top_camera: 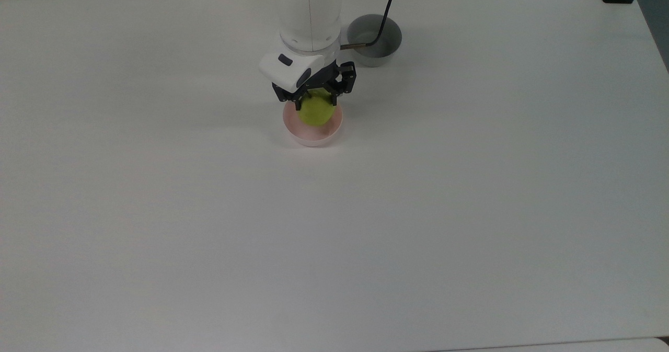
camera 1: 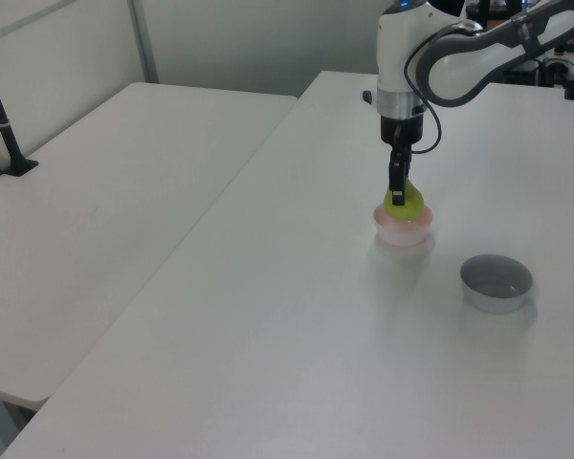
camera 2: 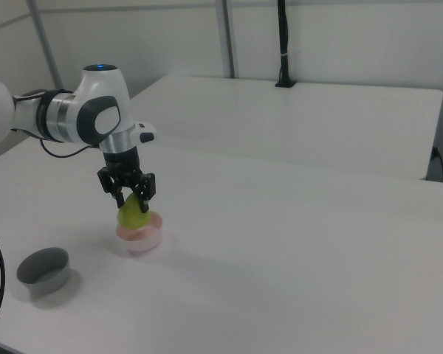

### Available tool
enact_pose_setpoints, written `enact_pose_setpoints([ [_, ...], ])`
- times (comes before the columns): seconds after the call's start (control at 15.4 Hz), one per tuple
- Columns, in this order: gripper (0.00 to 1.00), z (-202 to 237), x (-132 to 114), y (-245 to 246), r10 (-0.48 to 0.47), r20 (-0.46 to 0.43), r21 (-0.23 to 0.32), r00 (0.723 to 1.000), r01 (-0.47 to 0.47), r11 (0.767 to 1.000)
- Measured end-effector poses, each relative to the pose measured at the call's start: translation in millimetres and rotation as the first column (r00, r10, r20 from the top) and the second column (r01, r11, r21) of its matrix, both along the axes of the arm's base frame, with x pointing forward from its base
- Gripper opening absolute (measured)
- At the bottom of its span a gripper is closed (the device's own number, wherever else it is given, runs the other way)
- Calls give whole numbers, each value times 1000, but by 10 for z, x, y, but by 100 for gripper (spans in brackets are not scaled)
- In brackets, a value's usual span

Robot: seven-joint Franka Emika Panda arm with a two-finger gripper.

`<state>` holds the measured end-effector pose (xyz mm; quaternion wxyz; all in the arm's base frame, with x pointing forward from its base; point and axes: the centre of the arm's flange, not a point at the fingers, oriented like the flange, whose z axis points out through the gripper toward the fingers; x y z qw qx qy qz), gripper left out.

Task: Place the pear in the bowl
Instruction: 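Open the gripper to release the pear into the pink bowl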

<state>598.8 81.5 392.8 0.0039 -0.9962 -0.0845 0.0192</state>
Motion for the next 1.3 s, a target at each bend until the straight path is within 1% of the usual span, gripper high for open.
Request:
enact_pose_setpoints([
  [0.26, 68, -80, -2, 23, -4, 4, -8, 1000, 4, 1000],
  [0.52, 68, -249, 34, 13, -6, 2, -41, 1000, 6, 999],
  [0.71, 67, -270, 37, 13, -21, 1, -43, 1000, 21, 999],
  [0.78, 68, -269, 37, 13, -25, 1, -44, 1000, 25, 999],
  [0.84, 72, -267, 38, 11, -29, 2, -44, 1000, 29, 999],
  [0.91, 74, -258, 40, 6, -33, 4, -44, 999, 34, 998],
  [1.1, 99, -215, 50, -9, -56, 12, -43, 998, 57, 997],
  [1.3, 100, -61, 30, -65, -74, 18, -44, 997, 74, 996],
])
